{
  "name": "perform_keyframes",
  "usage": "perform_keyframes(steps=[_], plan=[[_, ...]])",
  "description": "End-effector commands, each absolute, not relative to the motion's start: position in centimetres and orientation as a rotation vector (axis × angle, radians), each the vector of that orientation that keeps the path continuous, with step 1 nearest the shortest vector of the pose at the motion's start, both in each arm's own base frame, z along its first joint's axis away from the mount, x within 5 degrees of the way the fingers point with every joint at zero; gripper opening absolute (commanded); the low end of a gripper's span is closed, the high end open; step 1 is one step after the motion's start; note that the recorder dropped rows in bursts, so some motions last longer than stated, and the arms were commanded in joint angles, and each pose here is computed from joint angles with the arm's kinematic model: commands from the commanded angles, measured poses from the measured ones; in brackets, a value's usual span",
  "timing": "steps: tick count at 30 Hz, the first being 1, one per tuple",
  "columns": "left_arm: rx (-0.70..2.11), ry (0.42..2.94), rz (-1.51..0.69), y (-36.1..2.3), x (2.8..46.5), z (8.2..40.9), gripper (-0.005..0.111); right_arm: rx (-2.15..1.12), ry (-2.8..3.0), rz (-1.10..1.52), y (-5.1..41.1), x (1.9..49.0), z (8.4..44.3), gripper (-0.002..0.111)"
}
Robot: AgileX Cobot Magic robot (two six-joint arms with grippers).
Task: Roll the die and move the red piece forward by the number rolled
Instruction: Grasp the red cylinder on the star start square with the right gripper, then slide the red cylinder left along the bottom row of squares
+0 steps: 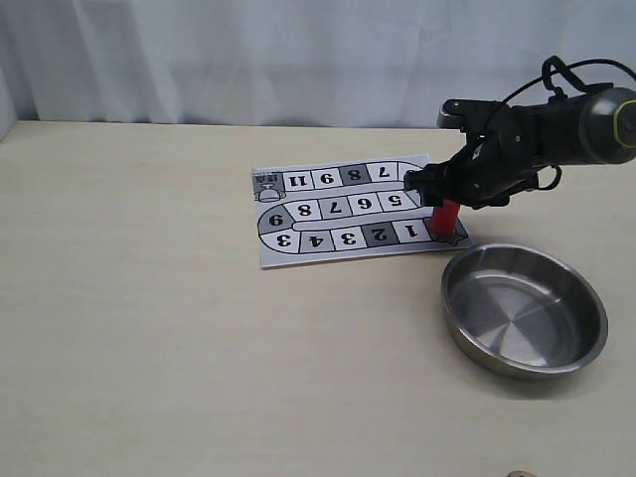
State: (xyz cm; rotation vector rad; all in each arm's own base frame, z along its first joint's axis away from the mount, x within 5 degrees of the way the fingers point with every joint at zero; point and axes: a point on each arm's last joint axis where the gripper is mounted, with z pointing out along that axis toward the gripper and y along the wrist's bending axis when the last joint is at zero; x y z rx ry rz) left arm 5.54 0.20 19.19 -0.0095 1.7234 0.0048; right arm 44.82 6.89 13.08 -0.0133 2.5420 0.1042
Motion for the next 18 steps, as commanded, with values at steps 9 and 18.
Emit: perform_keyframes(steps=[9,18], plan=[[-0.015,1.712,-0.006,0.2,5.6,19.2,0.000,-0.020,2.568,0.092,6.8,44.8,12.6,0.019],[-0.015,1.712,-0.006,0.2,5.6,19.2,0.000,-0.232,2.509,0.093,10.1,43.8,15.6,0.004]])
